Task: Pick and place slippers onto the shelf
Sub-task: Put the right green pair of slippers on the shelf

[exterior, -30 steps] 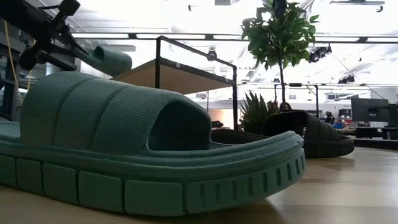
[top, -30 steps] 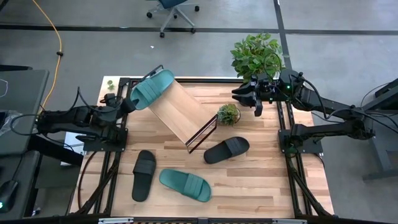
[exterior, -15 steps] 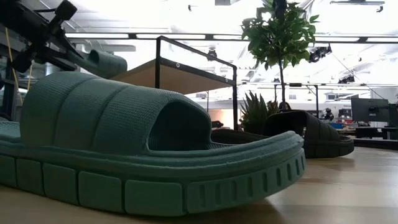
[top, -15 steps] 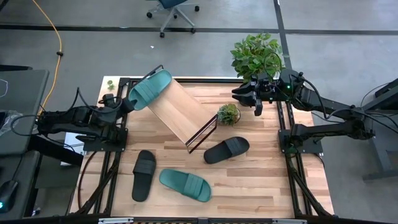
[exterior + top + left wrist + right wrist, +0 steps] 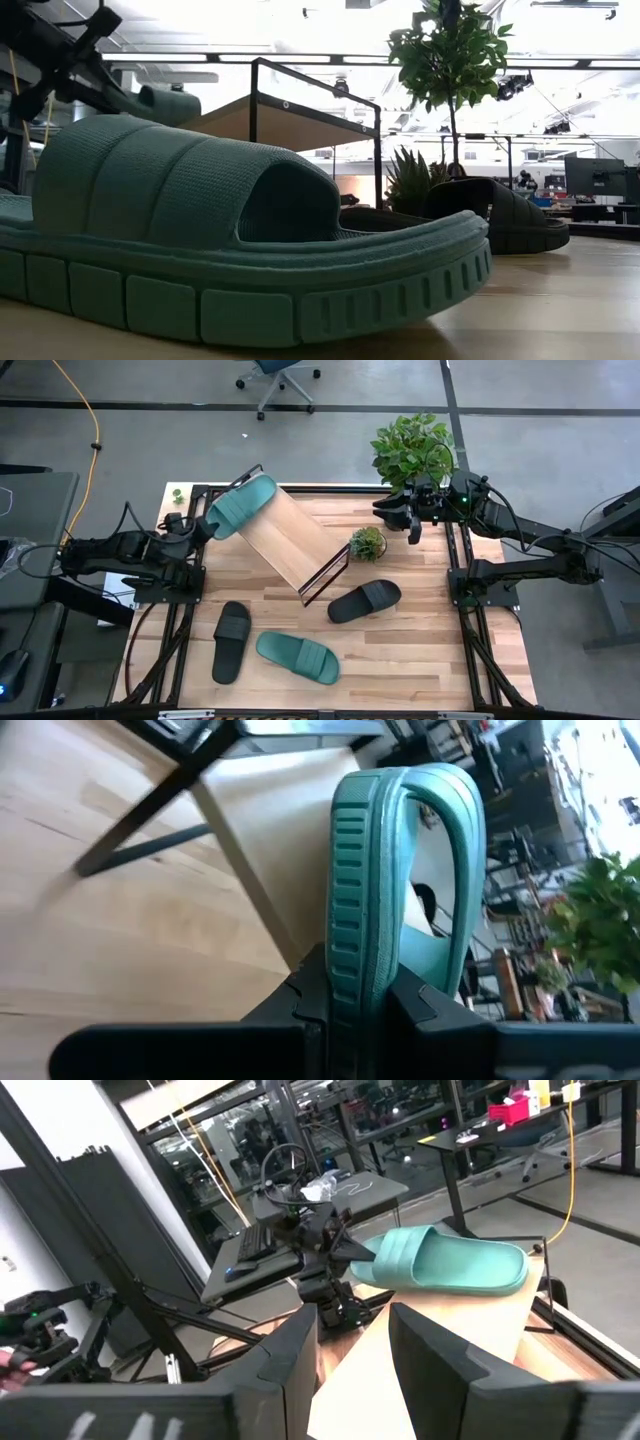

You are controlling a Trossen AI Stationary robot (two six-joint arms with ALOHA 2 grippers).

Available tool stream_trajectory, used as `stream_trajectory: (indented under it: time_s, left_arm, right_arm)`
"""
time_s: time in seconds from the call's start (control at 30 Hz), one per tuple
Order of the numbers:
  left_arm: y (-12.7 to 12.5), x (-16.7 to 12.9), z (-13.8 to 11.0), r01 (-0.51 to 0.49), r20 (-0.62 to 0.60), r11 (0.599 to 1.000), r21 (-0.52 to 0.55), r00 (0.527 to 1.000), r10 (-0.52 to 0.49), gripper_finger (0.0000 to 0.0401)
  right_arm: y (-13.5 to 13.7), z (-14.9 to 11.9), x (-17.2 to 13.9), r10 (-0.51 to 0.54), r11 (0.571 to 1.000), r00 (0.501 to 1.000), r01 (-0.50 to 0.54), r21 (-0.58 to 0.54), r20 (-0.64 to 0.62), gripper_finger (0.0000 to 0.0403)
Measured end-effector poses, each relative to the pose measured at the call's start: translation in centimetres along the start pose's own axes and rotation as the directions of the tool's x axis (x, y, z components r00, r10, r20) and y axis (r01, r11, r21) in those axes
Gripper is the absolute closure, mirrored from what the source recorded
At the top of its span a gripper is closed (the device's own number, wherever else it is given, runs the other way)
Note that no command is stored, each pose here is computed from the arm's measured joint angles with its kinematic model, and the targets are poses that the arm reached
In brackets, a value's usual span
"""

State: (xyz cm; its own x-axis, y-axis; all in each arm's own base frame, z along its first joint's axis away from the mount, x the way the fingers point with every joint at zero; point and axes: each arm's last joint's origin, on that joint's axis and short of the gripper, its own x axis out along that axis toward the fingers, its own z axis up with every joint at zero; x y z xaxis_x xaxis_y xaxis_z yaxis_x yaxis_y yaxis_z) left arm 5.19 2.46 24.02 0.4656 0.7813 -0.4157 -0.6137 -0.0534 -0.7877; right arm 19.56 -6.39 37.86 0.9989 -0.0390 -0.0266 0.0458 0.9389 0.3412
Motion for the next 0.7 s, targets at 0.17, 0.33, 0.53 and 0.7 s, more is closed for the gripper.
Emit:
stream_trajectory:
  time_s: [0.17, 0.33, 0.53, 0.7]
  left_arm:
    - [1.1, 0.5, -0.5, 0.012, 0.029, 0.998, -0.060, 1.000, -0.010, 0.0375]
    - [1.7, 1.5, -1.7, 0.061, 0.022, 0.994, -0.094, 0.998, -0.060, 0.0375]
    - [2.1, 2.1, -2.3, 0.068, 0.022, 0.990, -0.125, 0.998, -0.066, 0.0375]
    - [2.1, 2.1, -2.3, 0.067, 0.029, 0.989, -0.135, 0.998, -0.063, 0.0362]
  right_arm:
    - [0.0, 0.0, 0.0, -0.002, 1.000, 1.000, 0.002, 0.000, 0.001, 0.0284]
    - [0.0, 0.0, 0.0, -0.002, 1.000, 1.000, 0.002, 0.000, 0.001, 0.0284]
    - [0.0, 0.0, 0.0, -0.016, 1.000, 1.000, 0.016, 0.006, 0.006, 0.0284]
    - [0.0, 0.0, 0.0, -0.017, 1.000, 1.000, 0.016, 0.019, 0.006, 0.0284]
